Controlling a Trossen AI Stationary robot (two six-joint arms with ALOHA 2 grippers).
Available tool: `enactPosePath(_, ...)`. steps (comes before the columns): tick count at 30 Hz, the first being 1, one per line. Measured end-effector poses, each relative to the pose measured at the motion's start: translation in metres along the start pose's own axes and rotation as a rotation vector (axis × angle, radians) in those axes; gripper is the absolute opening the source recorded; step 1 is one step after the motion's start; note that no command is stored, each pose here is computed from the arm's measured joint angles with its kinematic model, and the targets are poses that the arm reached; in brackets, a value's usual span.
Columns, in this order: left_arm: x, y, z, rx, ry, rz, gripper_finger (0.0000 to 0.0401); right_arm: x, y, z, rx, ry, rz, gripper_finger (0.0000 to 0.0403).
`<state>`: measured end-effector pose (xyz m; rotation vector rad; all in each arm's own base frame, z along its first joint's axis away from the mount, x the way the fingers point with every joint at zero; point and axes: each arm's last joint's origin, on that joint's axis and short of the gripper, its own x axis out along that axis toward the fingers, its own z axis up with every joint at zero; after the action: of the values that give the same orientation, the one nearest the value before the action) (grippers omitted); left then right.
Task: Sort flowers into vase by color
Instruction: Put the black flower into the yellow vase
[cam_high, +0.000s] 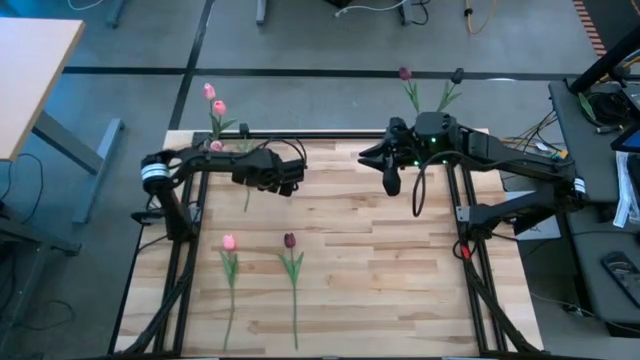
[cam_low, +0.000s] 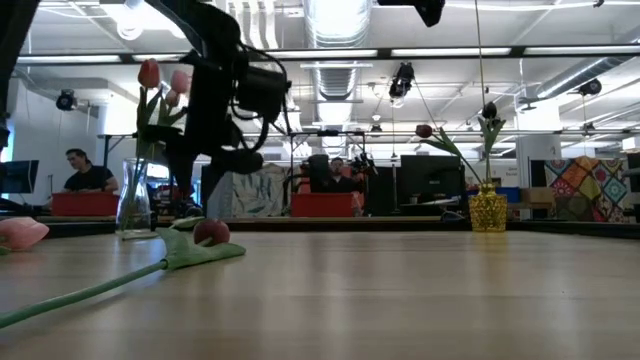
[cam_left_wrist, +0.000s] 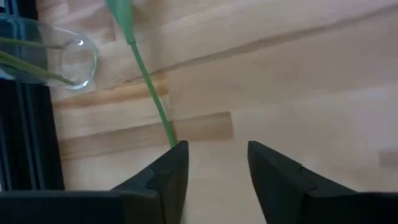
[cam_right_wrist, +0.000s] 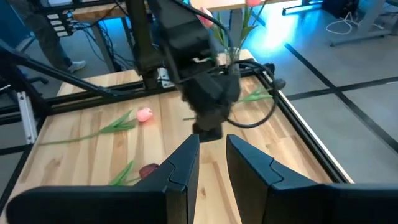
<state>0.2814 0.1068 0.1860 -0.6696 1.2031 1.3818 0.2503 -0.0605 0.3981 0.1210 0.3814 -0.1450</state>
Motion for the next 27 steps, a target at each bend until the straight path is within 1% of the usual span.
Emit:
enactPosePath(4,0.018,0.000,0.011,-0.029,0.033,0.049,0.0176,-0.005,0.001,0.000,-0.004,0.000,0.000,0.0072)
enactPosePath(7,0.028,0.002,0.019,-0.051,0.043,0.080,0.0182,-0.008,0.001,0.001,-0.016,-0.007,0.001,0.0072)
enactPosePath(9,0.035,0.003,0.022,-0.059,0.052,0.106,0.0182,-0.011,0.001,0.002,-0.020,-0.015,0.001,0.0072)
enactPosePath(13,0.045,0.007,0.028,-0.068,0.029,0.166,0.0183,-0.016,0.002,0.001,-0.024,-0.007,0.001,0.0072)
enactPosePath(20,0.057,0.015,0.038,-0.071,0.017,0.232,0.0182,-0.025,0.003,0.000,-0.037,0.001,0.000,0.0072)
enactPosePath(27,0.076,0.024,0.049,-0.074,0.062,0.279,0.0170,-0.033,0.004,-0.003,-0.051,0.023,0.000,0.0072)
